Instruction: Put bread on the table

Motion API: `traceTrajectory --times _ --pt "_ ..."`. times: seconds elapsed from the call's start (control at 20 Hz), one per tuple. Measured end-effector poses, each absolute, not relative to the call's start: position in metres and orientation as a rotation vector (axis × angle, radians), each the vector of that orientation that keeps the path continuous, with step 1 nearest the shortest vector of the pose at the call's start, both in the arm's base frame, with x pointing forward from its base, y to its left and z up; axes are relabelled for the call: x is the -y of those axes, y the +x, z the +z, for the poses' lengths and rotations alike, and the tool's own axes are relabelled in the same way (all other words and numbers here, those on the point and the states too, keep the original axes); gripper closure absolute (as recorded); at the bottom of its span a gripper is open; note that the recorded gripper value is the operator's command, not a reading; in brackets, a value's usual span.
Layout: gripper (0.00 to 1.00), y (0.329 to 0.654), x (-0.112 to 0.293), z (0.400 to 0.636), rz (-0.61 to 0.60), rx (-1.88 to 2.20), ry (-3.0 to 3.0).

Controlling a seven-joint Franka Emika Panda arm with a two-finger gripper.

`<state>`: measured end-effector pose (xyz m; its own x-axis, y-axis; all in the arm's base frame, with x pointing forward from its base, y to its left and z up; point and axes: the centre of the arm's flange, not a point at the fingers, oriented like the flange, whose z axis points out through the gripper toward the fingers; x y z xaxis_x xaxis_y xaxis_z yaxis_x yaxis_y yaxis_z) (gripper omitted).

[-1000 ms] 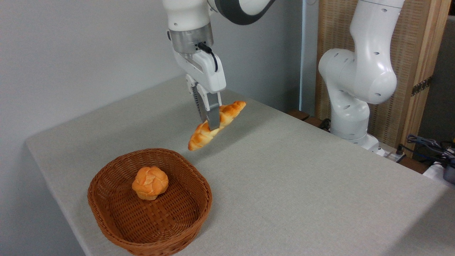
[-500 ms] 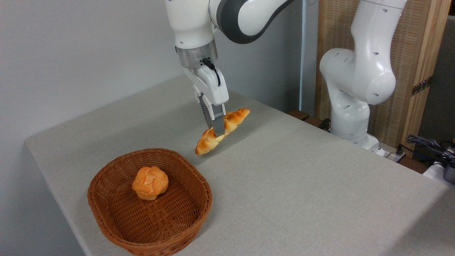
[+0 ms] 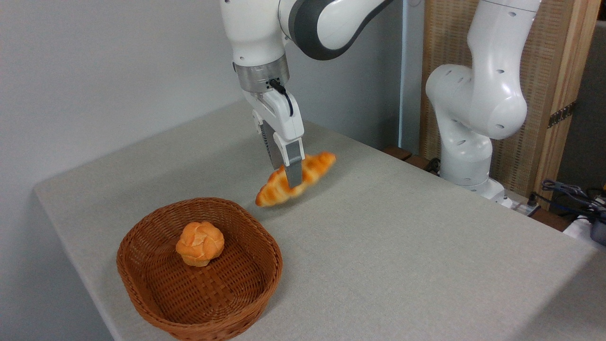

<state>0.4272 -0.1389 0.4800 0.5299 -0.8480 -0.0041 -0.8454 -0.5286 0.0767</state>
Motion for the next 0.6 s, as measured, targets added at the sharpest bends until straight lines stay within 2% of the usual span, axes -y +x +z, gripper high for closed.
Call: traceTrajectory --times 0.4,0.5,0.6 --pt "0.0 0.427 0.145 0.483 -0.046 1.511 2.682" --pt "0.0 0.433 0.145 0.498 0.009 1.508 2.691" --pt "0.0 0.444 0.137 0.526 0.098 1.485 2.708"
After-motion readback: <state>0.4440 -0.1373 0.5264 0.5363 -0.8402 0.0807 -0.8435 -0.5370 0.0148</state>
